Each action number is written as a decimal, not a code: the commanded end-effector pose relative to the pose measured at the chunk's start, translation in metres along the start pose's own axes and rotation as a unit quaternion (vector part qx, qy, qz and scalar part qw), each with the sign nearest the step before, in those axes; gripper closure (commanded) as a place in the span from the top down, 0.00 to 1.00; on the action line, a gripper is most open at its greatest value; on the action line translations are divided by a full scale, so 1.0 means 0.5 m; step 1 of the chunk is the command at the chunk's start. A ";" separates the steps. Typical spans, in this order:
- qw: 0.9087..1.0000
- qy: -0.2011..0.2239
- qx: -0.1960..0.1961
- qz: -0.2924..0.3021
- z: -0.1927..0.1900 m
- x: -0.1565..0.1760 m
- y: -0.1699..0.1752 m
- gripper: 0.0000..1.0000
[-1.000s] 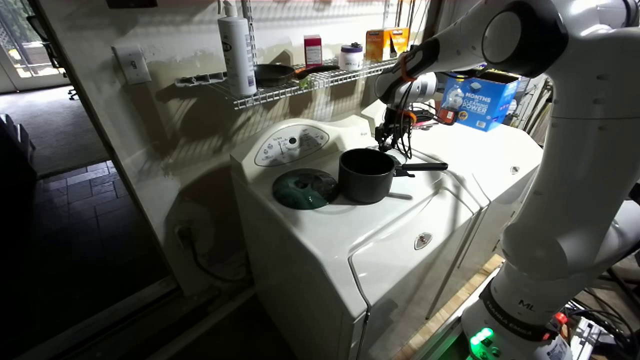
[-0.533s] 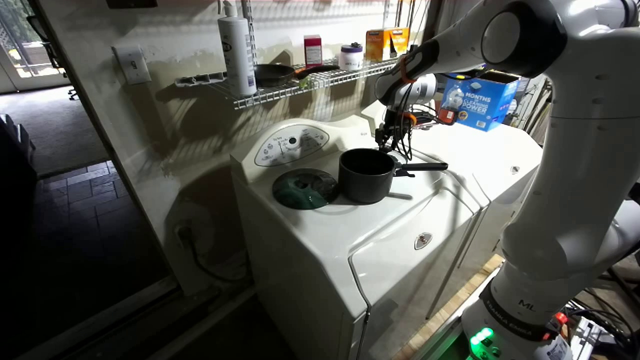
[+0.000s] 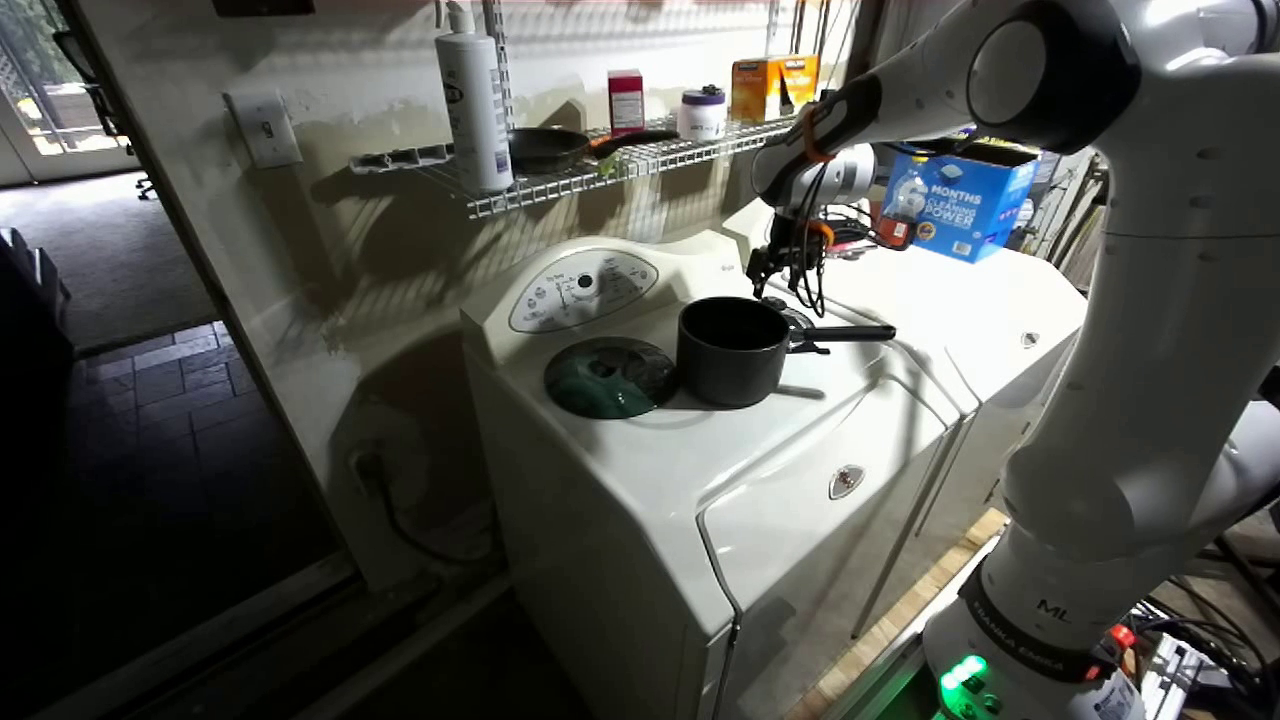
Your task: Remove the glass lid from the pot and put it on the pot holder on the right
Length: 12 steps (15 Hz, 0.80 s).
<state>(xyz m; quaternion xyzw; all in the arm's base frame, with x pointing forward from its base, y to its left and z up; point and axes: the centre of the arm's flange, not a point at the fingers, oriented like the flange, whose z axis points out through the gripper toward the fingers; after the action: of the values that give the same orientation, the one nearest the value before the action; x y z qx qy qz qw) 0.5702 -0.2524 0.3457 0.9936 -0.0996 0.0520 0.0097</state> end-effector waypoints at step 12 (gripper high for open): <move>0.994 0.089 0.013 -0.069 -0.343 -0.127 -0.047 1.00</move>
<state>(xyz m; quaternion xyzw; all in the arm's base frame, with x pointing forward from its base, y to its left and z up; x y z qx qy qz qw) 0.5297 -0.2324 0.4866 0.9864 -0.0688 0.1482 0.0169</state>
